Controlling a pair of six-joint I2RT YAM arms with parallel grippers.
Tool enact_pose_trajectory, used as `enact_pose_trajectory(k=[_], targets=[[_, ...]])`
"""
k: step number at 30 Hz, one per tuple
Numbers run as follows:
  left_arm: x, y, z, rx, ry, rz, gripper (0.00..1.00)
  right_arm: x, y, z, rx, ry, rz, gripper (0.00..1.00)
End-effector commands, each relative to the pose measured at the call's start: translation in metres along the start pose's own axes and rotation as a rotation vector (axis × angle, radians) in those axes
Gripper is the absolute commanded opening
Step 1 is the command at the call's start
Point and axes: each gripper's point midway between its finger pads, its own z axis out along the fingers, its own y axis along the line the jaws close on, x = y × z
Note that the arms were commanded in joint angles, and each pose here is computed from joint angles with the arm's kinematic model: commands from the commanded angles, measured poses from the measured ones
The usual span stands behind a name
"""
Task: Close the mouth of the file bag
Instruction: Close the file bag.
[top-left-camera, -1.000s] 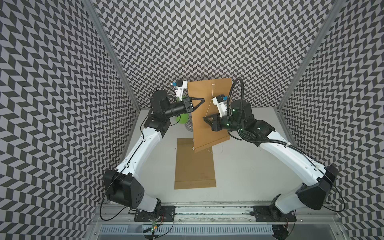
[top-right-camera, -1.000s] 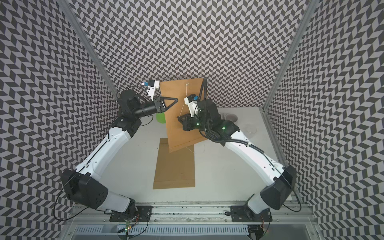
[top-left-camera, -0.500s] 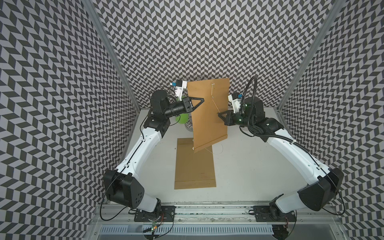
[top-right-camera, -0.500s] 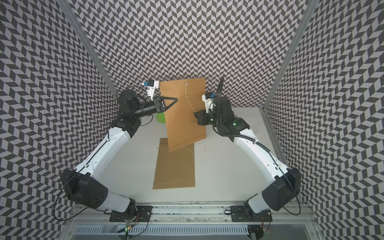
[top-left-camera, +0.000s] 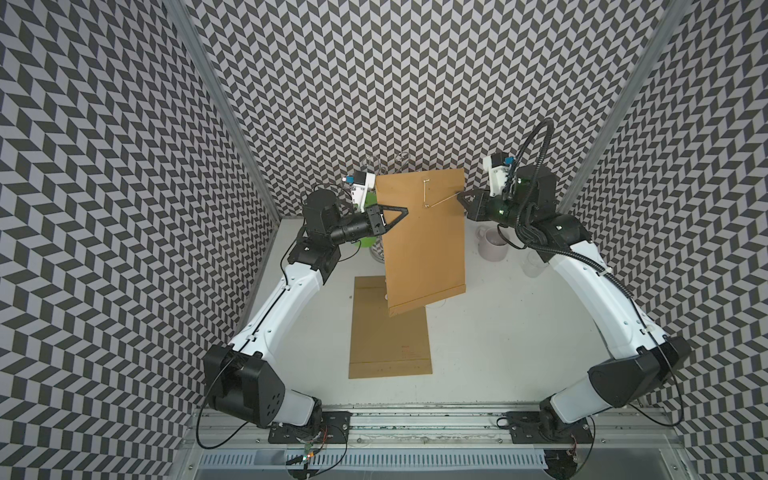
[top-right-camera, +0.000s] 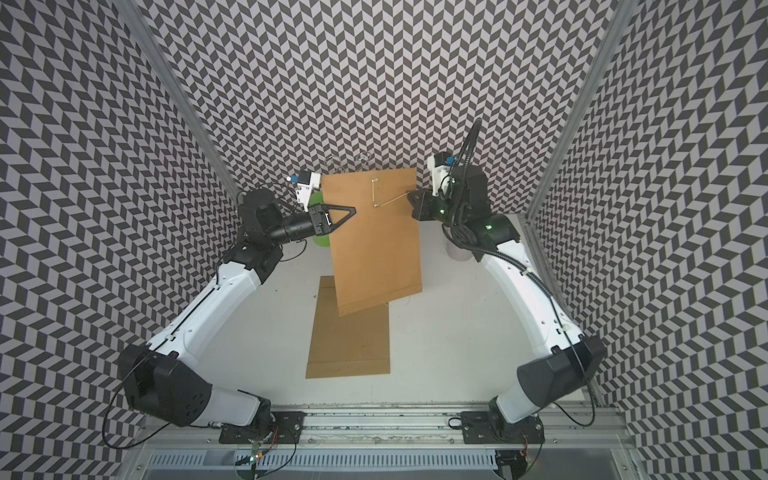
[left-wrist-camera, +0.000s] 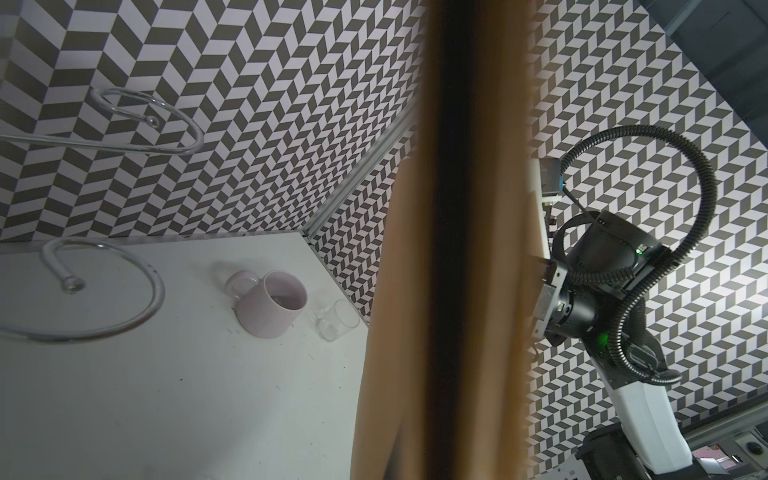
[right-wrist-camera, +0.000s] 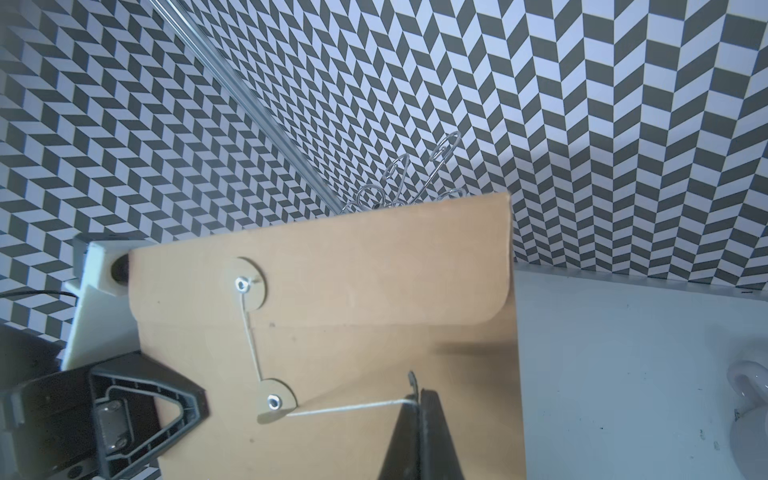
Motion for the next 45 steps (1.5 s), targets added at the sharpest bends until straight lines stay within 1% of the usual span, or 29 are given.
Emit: enact_pose_trajectory(k=[1, 5, 9, 14, 18, 21, 26, 29, 37, 45], targets=[[-0.002, -0.011, -0.009, 0.004, -0.019, 0.039, 0.00, -0.021, -0.008, -0.002, 0.052, -0.055, -0.016, 0.00], [-0.004, -0.016, -0.010, 0.013, -0.022, 0.044, 0.00, -0.014, 0.004, 0.005, 0.017, -0.035, -0.019, 0.00], [-0.011, -0.019, -0.010, 0.016, -0.034, 0.057, 0.00, 0.005, 0.020, 0.007, -0.009, -0.004, -0.025, 0.00], [-0.023, -0.025, -0.009, 0.027, -0.048, 0.076, 0.00, 0.030, 0.014, 0.000, 0.003, 0.033, -0.007, 0.00], [-0.027, -0.032, -0.008, 0.042, -0.051, 0.079, 0.00, 0.045, -0.001, 0.004, 0.038, 0.058, 0.002, 0.00], [-0.024, -0.038, -0.010, 0.052, -0.045, 0.080, 0.00, 0.040, -0.008, 0.006, 0.052, 0.045, 0.001, 0.00], [-0.017, -0.042, -0.014, 0.055, -0.036, 0.083, 0.00, 0.016, -0.010, 0.008, 0.076, 0.006, -0.027, 0.00], [-0.013, -0.044, -0.015, 0.063, -0.026, 0.082, 0.00, 0.007, -0.010, 0.009, 0.085, -0.009, -0.031, 0.00], [0.005, -0.045, -0.012, 0.073, 0.014, 0.072, 0.00, -0.014, 0.000, 0.006, 0.073, -0.053, -0.035, 0.00], [0.011, -0.046, -0.007, 0.080, 0.025, 0.068, 0.00, -0.020, 0.018, 0.006, 0.049, -0.062, -0.053, 0.00]])
